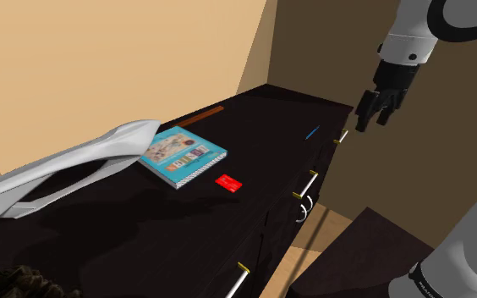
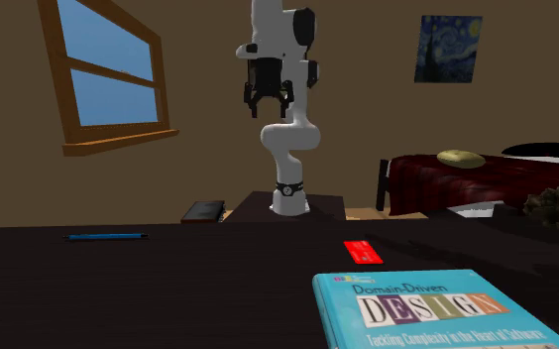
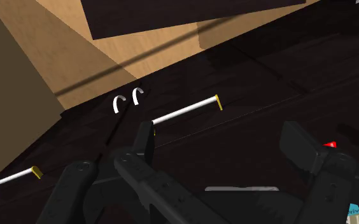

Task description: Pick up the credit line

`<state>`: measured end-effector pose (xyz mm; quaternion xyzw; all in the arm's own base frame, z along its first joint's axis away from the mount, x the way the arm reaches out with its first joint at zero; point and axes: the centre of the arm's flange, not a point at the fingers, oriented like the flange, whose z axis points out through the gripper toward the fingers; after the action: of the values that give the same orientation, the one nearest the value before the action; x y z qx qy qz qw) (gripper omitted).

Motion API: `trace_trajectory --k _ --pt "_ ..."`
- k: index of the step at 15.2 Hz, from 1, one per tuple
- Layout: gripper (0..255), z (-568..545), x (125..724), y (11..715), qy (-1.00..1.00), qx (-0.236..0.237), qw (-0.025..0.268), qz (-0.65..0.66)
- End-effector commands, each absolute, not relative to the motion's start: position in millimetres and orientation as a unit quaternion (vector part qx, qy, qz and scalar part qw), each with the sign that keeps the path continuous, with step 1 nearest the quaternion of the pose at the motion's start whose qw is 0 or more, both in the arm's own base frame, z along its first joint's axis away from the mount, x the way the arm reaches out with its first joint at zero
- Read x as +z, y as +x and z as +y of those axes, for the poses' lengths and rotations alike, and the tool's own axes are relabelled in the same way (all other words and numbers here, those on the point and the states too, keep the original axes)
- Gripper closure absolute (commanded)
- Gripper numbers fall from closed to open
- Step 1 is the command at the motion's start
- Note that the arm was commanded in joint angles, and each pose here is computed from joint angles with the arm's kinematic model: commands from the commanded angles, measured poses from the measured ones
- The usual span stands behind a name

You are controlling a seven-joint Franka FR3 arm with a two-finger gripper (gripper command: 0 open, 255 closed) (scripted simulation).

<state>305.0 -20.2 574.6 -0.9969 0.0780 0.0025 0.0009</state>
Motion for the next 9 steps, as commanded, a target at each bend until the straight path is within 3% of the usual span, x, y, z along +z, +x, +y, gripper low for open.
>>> trace_trajectory --k 1,9 --pt "0 -20.2 574.6 305.0 -0.997 0.003 0.001 0.078" --pt "0 36.6 531.8 408.1 -0.997 0.076 -0.008 0.026"
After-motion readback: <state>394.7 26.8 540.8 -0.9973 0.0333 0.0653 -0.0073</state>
